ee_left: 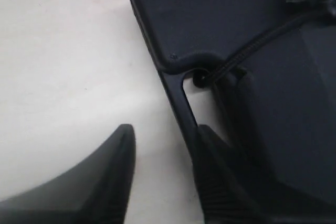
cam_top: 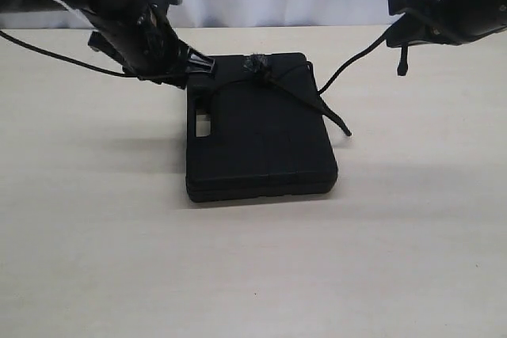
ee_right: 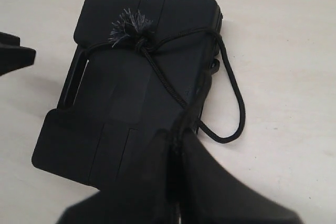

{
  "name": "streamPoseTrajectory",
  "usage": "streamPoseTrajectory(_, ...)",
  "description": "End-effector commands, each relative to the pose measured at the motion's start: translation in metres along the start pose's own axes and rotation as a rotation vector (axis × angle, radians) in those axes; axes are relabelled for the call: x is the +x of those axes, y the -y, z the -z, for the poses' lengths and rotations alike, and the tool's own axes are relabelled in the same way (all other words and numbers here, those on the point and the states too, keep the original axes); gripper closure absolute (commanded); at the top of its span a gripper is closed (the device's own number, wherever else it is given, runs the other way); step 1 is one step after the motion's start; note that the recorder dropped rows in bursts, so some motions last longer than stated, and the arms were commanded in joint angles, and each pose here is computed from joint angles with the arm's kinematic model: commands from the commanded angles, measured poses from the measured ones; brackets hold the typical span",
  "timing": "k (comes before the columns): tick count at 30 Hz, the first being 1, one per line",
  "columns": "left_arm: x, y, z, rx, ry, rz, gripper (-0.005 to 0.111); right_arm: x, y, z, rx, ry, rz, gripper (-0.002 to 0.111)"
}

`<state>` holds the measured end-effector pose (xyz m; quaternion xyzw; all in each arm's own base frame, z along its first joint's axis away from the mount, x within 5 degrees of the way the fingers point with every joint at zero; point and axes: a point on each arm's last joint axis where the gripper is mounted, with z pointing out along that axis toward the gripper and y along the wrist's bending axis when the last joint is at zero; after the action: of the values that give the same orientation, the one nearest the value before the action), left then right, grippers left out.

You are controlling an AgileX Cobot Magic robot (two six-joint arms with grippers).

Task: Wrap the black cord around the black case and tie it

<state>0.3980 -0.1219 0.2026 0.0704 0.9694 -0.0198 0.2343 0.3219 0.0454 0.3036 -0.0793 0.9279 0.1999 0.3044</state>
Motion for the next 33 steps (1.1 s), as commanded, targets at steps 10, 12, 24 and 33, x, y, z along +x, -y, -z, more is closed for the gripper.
streamPoseTrajectory(10, 0.020, 0.014, -0.071, 0.073, -0.104, 0.181, 0.054, -0.003, -0.002, 0.005, 0.005, 0.020, 0.017, 0.104)
streamPoseTrajectory(12, 0.024, 0.014, -0.082, 0.071, -0.111, 0.181, 0.055, -0.003, -0.002, 0.005, 0.006, 0.023, 0.017, 0.104)
streamPoseTrajectory(24, 0.007, -0.016, -0.056, 0.027, -0.042, 0.198, 0.107, -0.006, 0.013, 0.023, 0.048, 0.076, -0.021, 0.104)
streamPoseTrajectory(33, 0.009, -0.085, -0.026, -0.070, -0.125, 0.305, 0.107, 0.004, 0.100, 0.065, 0.376, 0.155, -0.121, 0.104)
